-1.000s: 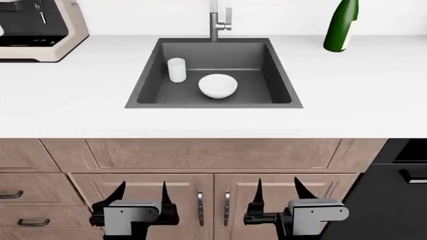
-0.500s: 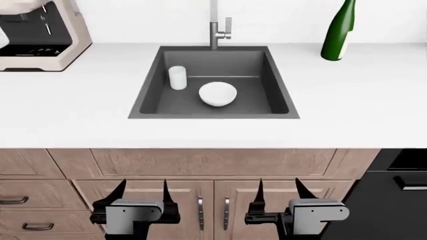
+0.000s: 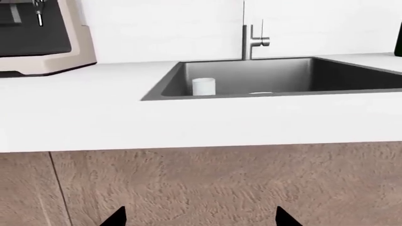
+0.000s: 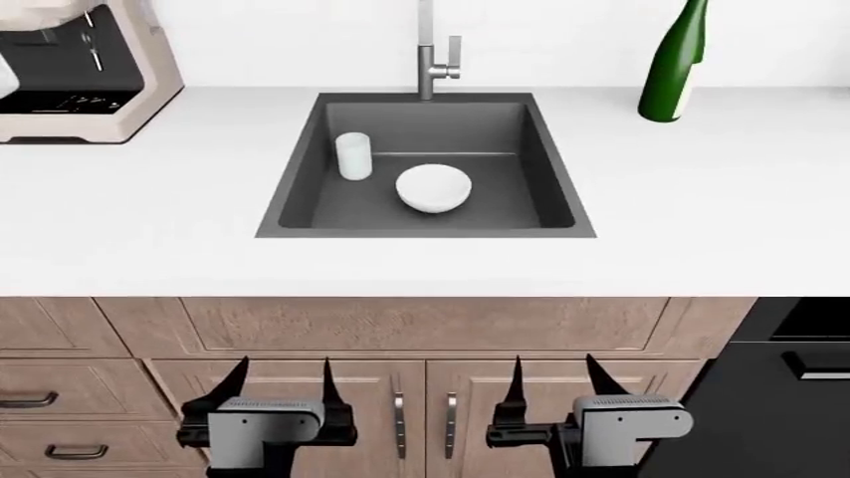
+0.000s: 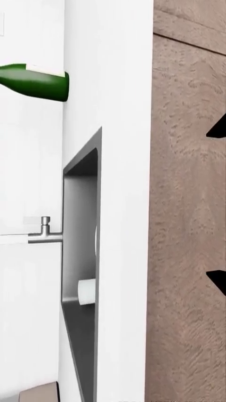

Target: Pick the cup and bowl from the sink and place them on the counter for drying.

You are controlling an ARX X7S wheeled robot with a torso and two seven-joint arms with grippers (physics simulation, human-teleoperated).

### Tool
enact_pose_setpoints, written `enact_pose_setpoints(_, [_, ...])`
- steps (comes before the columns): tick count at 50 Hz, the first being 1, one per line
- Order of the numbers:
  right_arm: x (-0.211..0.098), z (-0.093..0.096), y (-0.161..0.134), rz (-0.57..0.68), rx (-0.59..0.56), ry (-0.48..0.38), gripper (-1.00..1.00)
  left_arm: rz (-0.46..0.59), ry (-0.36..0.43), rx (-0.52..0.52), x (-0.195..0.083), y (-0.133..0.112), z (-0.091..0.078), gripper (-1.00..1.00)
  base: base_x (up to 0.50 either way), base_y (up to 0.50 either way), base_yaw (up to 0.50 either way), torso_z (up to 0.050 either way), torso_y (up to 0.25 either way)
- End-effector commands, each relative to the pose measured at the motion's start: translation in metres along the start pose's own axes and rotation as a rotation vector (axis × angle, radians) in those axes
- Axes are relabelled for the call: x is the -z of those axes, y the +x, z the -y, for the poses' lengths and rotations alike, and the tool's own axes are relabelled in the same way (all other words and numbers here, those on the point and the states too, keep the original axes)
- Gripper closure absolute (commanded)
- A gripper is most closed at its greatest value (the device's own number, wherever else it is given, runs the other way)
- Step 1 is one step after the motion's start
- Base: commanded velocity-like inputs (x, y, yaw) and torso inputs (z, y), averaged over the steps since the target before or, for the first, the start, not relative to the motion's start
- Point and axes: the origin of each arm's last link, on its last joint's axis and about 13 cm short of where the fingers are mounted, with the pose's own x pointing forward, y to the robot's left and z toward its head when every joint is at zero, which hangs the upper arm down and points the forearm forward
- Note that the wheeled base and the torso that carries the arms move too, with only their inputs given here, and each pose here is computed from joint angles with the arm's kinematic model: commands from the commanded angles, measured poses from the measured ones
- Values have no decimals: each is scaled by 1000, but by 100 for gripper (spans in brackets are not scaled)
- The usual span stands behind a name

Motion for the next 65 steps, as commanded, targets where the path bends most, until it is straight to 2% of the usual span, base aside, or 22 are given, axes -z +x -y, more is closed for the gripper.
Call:
enact_pose_setpoints(1, [0, 0, 0, -2, -3, 1, -100, 9, -4, -2, -3, -1, 1, -100, 0, 0, 0, 0, 0])
enact_pose_setpoints(6, [0, 0, 0, 0, -6, 8, -100, 8, -31, 4, -2, -2, -1, -100, 0, 0, 0, 0, 0])
enact_pose_setpoints(9, [-1, 1, -1, -10, 16, 17, -100, 18, -4, 2, -6, -4, -3, -100, 0, 0, 0, 0, 0])
enact_pose_setpoints(12, [-8, 5, -2, -5, 37, 83, -100, 48, -49, -14, -16, -6, -5, -100, 0, 0, 0, 0, 0])
enact_pose_setpoints(13, [-15, 6, 1, -6, 29, 27, -100, 57, 1, 0, -24, -5, -8, -100, 0, 0, 0, 0, 0])
enact_pose_setpoints(15, [-34, 10, 8, -11, 26, 49, -100, 22, -42, 15, -36, -1, -10, -100, 0, 0, 0, 0, 0])
enact_pose_setpoints(16, [-51, 13, 12, -5, -9, 28, -100, -11, -7, 71, -47, 0, -12, -100, 0, 0, 0, 0, 0])
enact_pose_setpoints(17, [-59, 15, 13, 11, -12, 26, -100, -21, 27, 75, -51, 1, -13, -100, 0, 0, 0, 0, 0])
enact_pose_setpoints(19, [-85, 20, 19, 36, -38, 11, -100, -33, -9, 63, -73, 12, -12, -100, 0, 0, 0, 0, 0])
enact_pose_setpoints(25, [-135, 33, 24, 54, -78, 11, -100, 0, -9, 101, -123, 19, -15, -100, 0, 0, 0, 0, 0])
enact_pose_setpoints(27, [-151, 37, 24, 58, -100, 1, -100, -6, 1, 117, -133, 20, -17, -100, 0, 0, 0, 0, 0])
enact_pose_setpoints(29, [-166, 41, 27, 68, -118, -52, -100, -23, -12, 114, -138, 22, -20, -100, 0, 0, 0, 0, 0])
enact_pose_setpoints(31, [-180, 49, 36, 56, -116, -27, -100, -40, 61, 118, -142, 28, -22, -100, 0, 0, 0, 0, 0])
enact_pose_setpoints(34, [-200, 55, 45, 55, -118, -19, -100, -60, 23, 117, -151, 34, -27, -100, 0, 0, 0, 0, 0])
enact_pose_setpoints(36, [-213, 59, 50, 35, -148, 28, -100, -61, 16, 126, -166, 37, -29, -100, 0, 0, 0, 0, 0])
enact_pose_setpoints(37, [-215, 60, 51, 24, -140, 49, -100, -84, 35, 105, -168, 38, -30, -100, 0, 0, 0, 0, 0])
enact_pose_setpoints(39, [-214, 62, 50, -4, -141, 39, -100, -88, 50, 99, -173, 39, -33, -100, 0, 0, 0, 0, 0])
enact_pose_setpoints(44, [-213, 66, 42, -14, -141, 22, -100, -105, 14, 104, -180, 40, -34, -100, 0, 0, 0, 0, 0])
enact_pose_setpoints(49, [-209, 71, 40, -5, -124, 17, -100, -111, 18, 105, -184, 39, -35, -100, 60, 0, 0, 0, 0])
enact_pose_setpoints(58, [-217, 74, 42, -8, -113, 15, -100, -129, 32, 113, -187, 40, -36, -100, 492, 0, 0, 0, 0])
enact_pose_setpoints(62, [-223, 76, 42, -14, -106, -16, -100, -134, 39, 115, -190, 42, -38, -100, 500, 0, 0, 0, 0])
enact_pose_setpoints(65, [-226, 78, 43, -24, -103, 3, -100, -137, 49, 123, -192, 40, -41, -100, 500, 0, 0, 0, 0])
